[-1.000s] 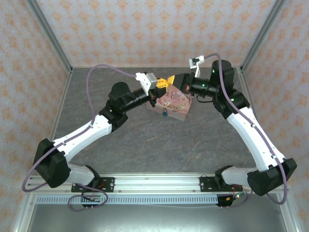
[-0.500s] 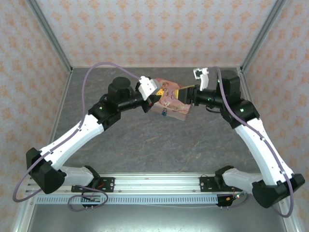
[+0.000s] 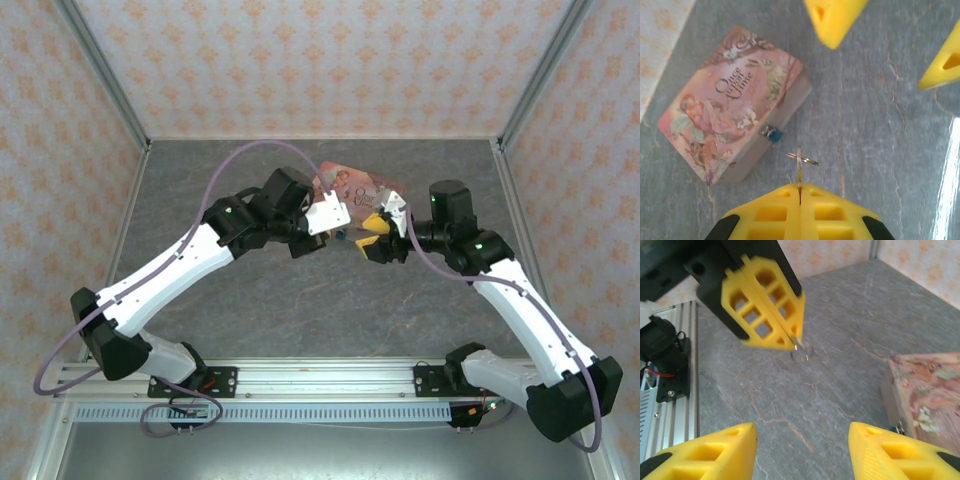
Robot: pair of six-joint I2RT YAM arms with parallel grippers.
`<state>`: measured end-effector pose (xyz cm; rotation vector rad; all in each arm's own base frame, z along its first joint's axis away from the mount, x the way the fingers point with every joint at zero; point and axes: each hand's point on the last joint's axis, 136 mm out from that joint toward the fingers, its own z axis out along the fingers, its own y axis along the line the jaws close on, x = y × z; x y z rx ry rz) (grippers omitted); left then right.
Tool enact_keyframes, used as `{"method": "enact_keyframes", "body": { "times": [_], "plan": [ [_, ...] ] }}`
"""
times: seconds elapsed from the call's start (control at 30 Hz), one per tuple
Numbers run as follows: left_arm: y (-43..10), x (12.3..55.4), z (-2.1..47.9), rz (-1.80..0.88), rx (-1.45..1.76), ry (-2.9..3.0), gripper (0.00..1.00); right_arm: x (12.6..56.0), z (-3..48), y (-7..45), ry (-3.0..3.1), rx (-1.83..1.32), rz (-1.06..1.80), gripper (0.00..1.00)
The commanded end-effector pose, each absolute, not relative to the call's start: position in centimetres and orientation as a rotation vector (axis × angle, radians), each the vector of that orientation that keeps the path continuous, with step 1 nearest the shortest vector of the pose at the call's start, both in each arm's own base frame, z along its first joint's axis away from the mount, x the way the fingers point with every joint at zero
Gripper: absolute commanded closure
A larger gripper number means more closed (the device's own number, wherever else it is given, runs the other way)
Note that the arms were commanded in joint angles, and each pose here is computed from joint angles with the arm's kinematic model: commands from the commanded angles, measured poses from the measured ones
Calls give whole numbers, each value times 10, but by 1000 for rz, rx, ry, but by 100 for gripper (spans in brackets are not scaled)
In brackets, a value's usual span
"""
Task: Unlock the padlock with the key
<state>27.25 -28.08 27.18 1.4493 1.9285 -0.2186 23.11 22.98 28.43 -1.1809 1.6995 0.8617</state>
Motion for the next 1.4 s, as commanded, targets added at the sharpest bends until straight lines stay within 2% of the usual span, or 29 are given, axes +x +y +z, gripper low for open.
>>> {"method": "enact_keyframes", "body": {
  "times": [0.0,0.53,0.73,1.1,1.3,1.37],
  "plan": [
    [-263,265,266,-93,1542,1993,100,225,296,248,1513,-1280,944,49],
    [-279,261,272,-130,1584,1941,100,228,280,279,1449,-1264,1047,54],
    [-281,261,274,-134,1585,1930,100,230,283,281,1432,-1251,1049,66],
    [-281,261,275,-130,1591,1924,100,227,278,280,1459,-1261,1064,99],
    [-279,262,275,-114,1591,1922,100,223,269,278,1494,-1290,1058,100],
    [-278,265,277,-98,1570,1923,93,222,266,277,1503,-1291,1056,100]
  ]
}}
